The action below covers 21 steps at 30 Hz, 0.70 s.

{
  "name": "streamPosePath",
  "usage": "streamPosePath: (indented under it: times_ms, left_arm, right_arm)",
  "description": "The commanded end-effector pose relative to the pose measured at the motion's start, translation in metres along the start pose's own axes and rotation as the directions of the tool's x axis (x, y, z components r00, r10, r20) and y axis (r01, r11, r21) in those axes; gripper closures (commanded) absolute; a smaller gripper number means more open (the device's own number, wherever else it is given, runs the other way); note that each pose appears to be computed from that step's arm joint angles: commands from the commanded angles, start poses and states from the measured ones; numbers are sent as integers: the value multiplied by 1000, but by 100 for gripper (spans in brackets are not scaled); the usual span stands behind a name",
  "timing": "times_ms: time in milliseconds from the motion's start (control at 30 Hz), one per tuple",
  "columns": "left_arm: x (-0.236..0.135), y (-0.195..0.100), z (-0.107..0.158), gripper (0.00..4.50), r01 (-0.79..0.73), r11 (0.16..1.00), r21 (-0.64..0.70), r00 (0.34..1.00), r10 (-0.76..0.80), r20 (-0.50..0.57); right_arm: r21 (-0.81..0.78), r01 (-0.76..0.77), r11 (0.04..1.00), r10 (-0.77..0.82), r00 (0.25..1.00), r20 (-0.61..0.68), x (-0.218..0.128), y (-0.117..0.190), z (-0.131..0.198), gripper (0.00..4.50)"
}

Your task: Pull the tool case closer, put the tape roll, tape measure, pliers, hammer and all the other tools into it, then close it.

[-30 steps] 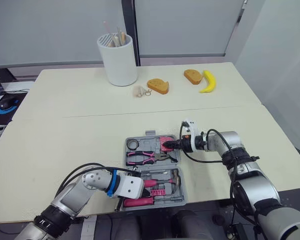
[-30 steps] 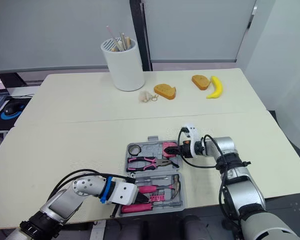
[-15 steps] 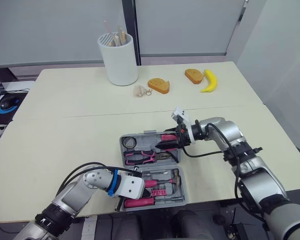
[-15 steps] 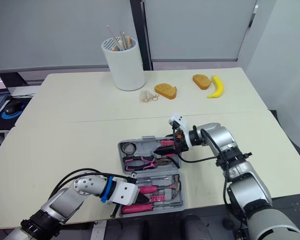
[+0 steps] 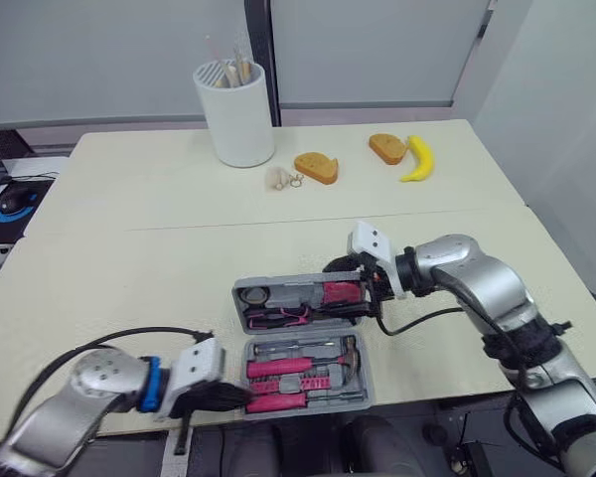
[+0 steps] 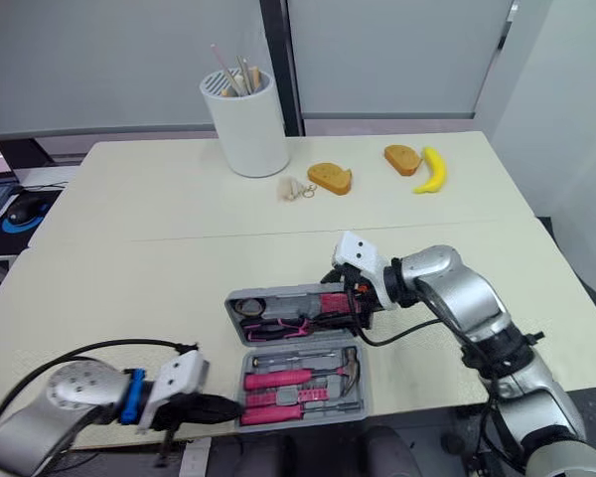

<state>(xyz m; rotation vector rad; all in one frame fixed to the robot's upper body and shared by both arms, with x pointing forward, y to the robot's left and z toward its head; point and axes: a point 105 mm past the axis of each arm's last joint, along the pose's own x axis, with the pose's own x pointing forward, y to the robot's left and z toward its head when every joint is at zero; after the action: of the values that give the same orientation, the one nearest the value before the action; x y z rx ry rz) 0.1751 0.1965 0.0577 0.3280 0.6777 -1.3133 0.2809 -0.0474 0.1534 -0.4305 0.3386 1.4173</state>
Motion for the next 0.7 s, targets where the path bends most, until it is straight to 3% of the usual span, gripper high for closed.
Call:
streamPosePath:
  times_ms: [33, 233, 400, 700]
  left_arm:
    - [-19, 7, -16, 450, -67, 997, -47, 997, 65, -46]
    - [-38, 28, -46, 450, -218, 969, -116, 973, 206, -108]
    - [-37, 39, -48, 450, -292, 950, -108, 955, 283, -87]
    - [-13, 36, -35, 450, -288, 956, -54, 957, 287, -36]
  right_arm:
    - [-55, -55, 997, 55, 998, 11, -11, 27, 8, 3]
    - [-98, -116, 988, 108, 990, -86, -28, 61, -8, 3]
    - [-104, -159, 982, 133, 966, -220, -58, 81, -27, 3]
    - [-233, 13, 972, -106, 914, -391, -62, 52, -84, 3]
